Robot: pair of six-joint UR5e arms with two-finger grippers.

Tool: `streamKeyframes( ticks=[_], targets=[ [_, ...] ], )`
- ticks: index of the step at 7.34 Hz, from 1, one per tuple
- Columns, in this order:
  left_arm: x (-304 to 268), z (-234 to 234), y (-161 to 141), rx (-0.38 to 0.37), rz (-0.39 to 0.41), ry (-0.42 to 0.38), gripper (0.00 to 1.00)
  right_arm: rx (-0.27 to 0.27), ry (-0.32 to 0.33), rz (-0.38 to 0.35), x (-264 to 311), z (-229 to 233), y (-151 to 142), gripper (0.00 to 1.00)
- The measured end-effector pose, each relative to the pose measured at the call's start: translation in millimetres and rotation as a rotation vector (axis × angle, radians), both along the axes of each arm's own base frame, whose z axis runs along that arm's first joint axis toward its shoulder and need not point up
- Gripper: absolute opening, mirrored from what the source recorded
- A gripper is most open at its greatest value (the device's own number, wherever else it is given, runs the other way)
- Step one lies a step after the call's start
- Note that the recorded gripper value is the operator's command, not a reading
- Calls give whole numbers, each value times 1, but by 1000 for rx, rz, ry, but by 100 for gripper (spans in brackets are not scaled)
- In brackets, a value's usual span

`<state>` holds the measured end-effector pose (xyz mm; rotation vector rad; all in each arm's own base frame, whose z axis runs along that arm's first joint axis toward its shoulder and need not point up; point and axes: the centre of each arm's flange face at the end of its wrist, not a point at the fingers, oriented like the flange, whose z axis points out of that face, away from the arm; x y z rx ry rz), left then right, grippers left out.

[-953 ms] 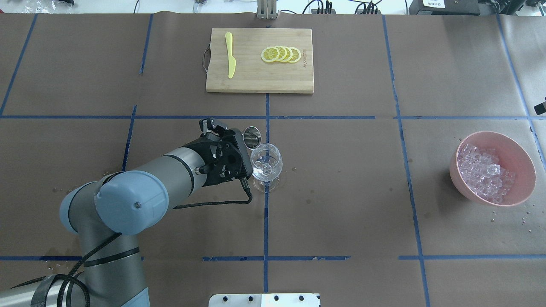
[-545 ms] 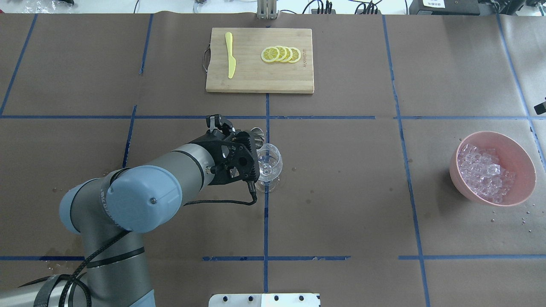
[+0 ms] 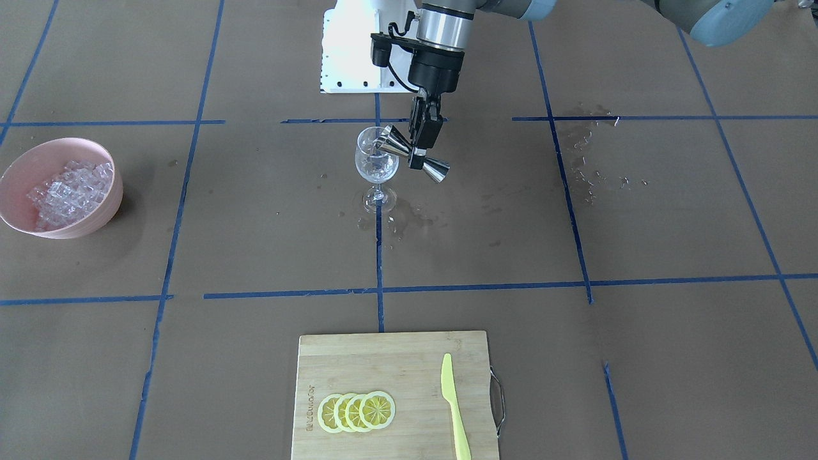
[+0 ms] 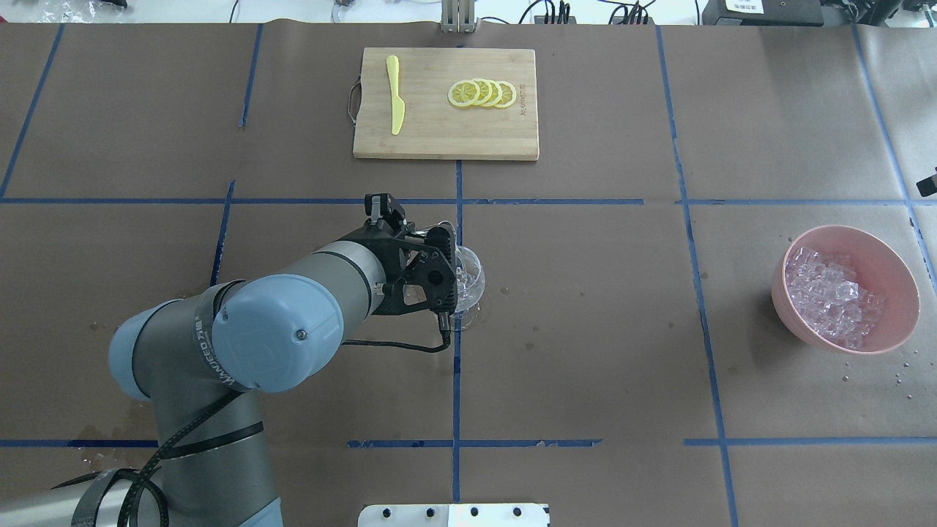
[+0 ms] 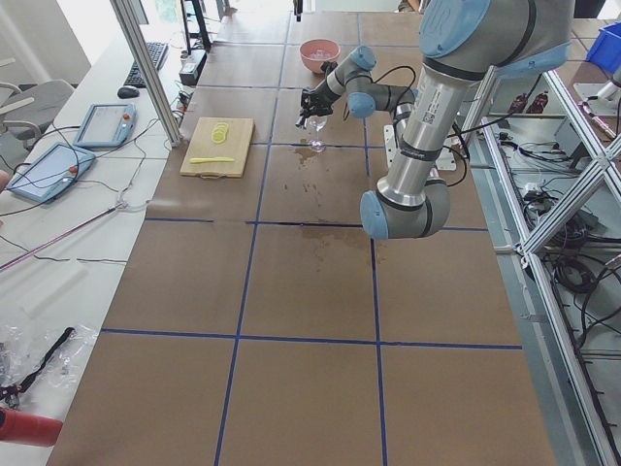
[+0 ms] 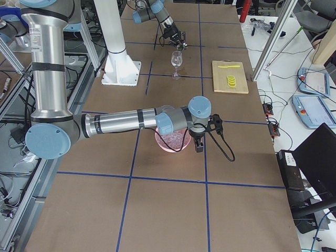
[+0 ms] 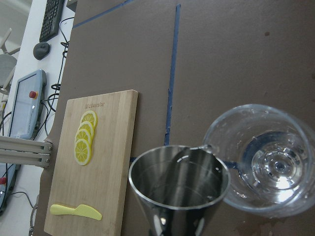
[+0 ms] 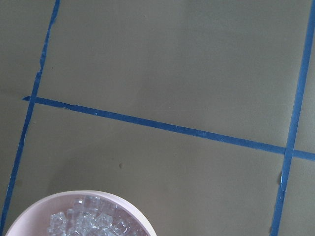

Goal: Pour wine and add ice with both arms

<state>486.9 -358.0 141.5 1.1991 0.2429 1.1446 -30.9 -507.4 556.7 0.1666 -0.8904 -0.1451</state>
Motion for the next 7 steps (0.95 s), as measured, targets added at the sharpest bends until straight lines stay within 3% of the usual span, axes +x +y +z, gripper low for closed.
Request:
streamKeyframes(
  ticks=[3,7],
  targets=[
    [1,-2,-1,65,41,-96,0,0,0,0,0,0,0,100],
    [1,-27,-9,171,45,-281,0,0,0,-3,-2,0,0,100]
  ],
)
